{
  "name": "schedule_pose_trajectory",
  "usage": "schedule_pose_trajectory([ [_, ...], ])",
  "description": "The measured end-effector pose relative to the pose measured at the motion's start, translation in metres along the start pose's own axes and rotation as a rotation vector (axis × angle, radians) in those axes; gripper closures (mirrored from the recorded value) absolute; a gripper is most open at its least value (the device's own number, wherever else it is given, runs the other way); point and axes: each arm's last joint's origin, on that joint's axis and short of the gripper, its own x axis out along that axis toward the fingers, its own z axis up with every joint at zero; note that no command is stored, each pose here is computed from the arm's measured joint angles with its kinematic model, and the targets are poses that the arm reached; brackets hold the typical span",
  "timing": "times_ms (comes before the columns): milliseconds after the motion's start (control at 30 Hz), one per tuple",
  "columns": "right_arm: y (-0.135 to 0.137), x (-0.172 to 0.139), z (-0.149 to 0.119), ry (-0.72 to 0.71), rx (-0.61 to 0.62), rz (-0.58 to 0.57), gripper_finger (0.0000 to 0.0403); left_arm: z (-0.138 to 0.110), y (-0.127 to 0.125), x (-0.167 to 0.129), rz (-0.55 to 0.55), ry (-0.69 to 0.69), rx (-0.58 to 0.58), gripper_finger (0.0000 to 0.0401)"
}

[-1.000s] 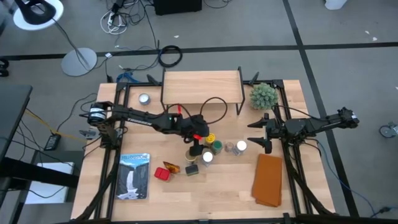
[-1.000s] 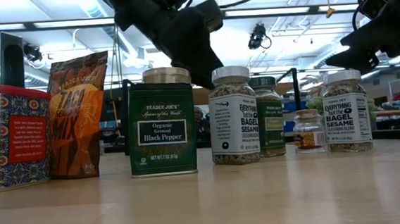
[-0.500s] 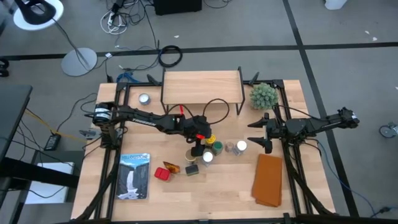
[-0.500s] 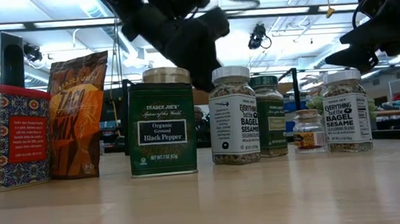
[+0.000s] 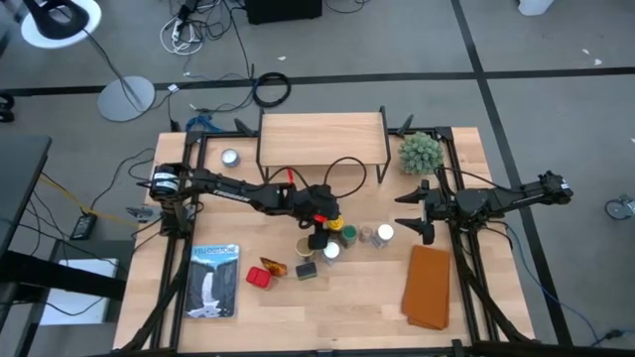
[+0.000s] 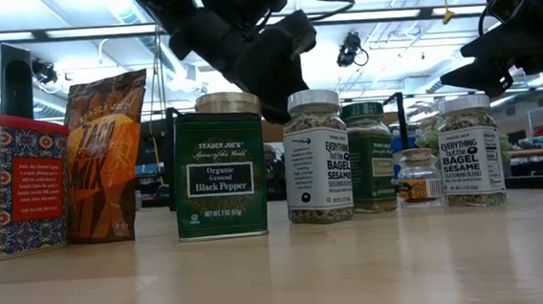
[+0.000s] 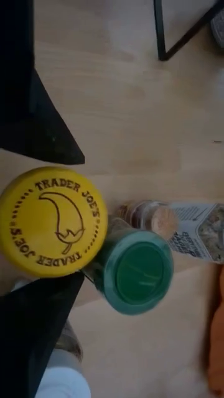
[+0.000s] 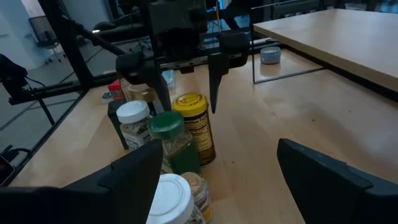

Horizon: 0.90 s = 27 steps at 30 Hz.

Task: Shelf spices
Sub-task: Put the yellow bottle seasoning on the shelf

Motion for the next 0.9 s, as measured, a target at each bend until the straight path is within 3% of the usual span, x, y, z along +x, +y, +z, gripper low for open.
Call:
schedule_pose_trajectory([
  [200, 0.0, 0.0, 0.0, 0.0, 0.0, 0.0, 0.0085, -0.001, 0.0, -0.001, 0.001, 0.025, -0.007, 0.0181],
  [333, 0.0, 0.0, 0.0, 0.0, 0.0, 0.0, 0.0085, 0.0, 0.0, -0.002, 0.007, 0.029, -0.053, 0.0181],
  [500, 0.0, 0.0, 0.0, 0.0, 0.0, 0.0, 0.0085, 0.013, 0.001, -0.011, 0.001, 0.13, -0.069, 0.0164],
  [733, 0.0, 0.0, 0.0, 0.0, 0.0, 0.0, 0.0085, 0.051, 0.002, -0.034, 0.003, 0.172, -0.02, 0.0174],
  [900, 0.0, 0.0, 0.0, 0.0, 0.0, 0.0, 0.0085, 0.074, 0.005, -0.055, 0.063, 0.195, 0.015, 0.0174],
])
